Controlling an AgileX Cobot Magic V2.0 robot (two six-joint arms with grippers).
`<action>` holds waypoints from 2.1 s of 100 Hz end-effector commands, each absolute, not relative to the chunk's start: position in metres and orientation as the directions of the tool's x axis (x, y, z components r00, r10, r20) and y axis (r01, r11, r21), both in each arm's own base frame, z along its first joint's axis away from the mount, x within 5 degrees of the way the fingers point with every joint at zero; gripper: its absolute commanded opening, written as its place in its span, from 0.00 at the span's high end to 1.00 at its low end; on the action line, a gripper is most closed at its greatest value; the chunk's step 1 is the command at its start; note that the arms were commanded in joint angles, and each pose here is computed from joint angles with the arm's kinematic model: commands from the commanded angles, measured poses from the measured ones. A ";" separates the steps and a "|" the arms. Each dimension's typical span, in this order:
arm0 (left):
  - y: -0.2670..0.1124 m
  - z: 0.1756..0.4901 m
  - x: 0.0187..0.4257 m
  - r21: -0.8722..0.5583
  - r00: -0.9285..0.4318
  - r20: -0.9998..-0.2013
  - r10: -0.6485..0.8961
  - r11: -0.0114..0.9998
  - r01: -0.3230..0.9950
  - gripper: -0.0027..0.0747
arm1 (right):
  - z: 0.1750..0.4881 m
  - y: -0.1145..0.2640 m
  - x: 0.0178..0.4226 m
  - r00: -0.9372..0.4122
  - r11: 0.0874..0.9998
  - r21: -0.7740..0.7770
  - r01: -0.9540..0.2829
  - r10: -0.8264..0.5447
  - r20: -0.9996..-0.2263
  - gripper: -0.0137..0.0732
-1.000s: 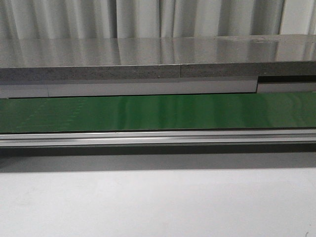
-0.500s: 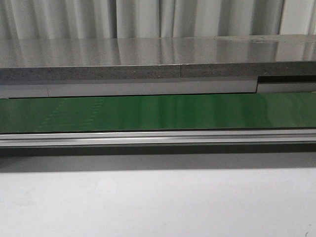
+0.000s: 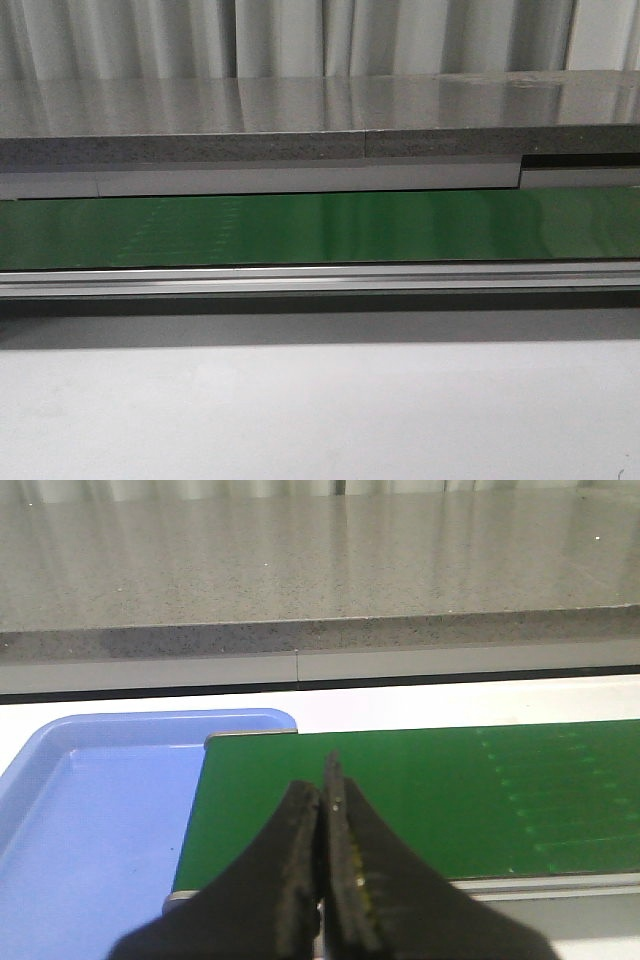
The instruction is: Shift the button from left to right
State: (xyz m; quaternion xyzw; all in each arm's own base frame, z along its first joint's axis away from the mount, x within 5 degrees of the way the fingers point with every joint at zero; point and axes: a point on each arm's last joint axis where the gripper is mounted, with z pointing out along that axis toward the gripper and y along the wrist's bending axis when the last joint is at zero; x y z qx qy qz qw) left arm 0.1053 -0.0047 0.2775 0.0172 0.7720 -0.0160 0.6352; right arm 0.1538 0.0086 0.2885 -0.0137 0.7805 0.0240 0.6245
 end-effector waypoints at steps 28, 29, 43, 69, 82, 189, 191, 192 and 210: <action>-0.005 0.294 0.107 -0.009 -0.084 -0.996 -0.005 0.999 0.044 0.99 | 0.300 0.009 0.105 -0.037 0.995 0.049 -0.084 0.046 -0.998 0.29; -0.005 0.294 0.107 -0.009 -0.084 -0.996 -0.005 0.999 0.044 0.99 | 0.300 0.009 0.104 -0.040 0.995 0.049 -0.084 0.046 -0.998 0.29; -0.005 0.294 0.107 -0.009 -0.084 -0.996 -0.005 0.999 0.044 0.99 | 0.300 0.009 0.103 -0.049 0.995 0.049 -0.086 0.045 -0.998 0.52; -0.005 0.294 0.107 -0.009 -0.084 -0.996 -0.005 0.999 0.044 0.99 | 0.300 0.009 0.103 -0.046 0.995 0.049 -0.086 0.045 -0.998 0.92; -0.005 0.294 0.107 -0.009 -0.084 -0.996 -0.005 0.999 0.044 0.99 | 0.300 0.009 0.103 -0.046 0.995 0.049 -0.086 0.045 -0.998 0.92; -0.005 0.294 0.107 -0.009 -0.084 -0.996 -0.005 0.999 0.044 0.99 | 0.278 0.006 0.067 0.063 0.995 0.032 -0.091 0.038 -0.997 0.92; -0.005 0.294 0.107 -0.009 -0.084 -0.996 -0.005 0.999 0.044 0.99 | 0.274 0.006 0.064 0.074 0.995 0.032 -0.092 0.039 -0.996 0.92; -0.005 0.294 0.107 -0.009 -0.084 -0.996 -0.005 0.999 0.044 0.99 | 0.273 0.006 0.063 0.076 0.995 0.032 -0.092 0.039 -0.996 0.92; -0.005 0.294 0.107 -0.009 -0.084 -0.996 -0.005 0.999 0.044 0.99 | 0.237 0.005 0.053 0.094 0.995 0.029 -0.091 0.038 -0.995 0.92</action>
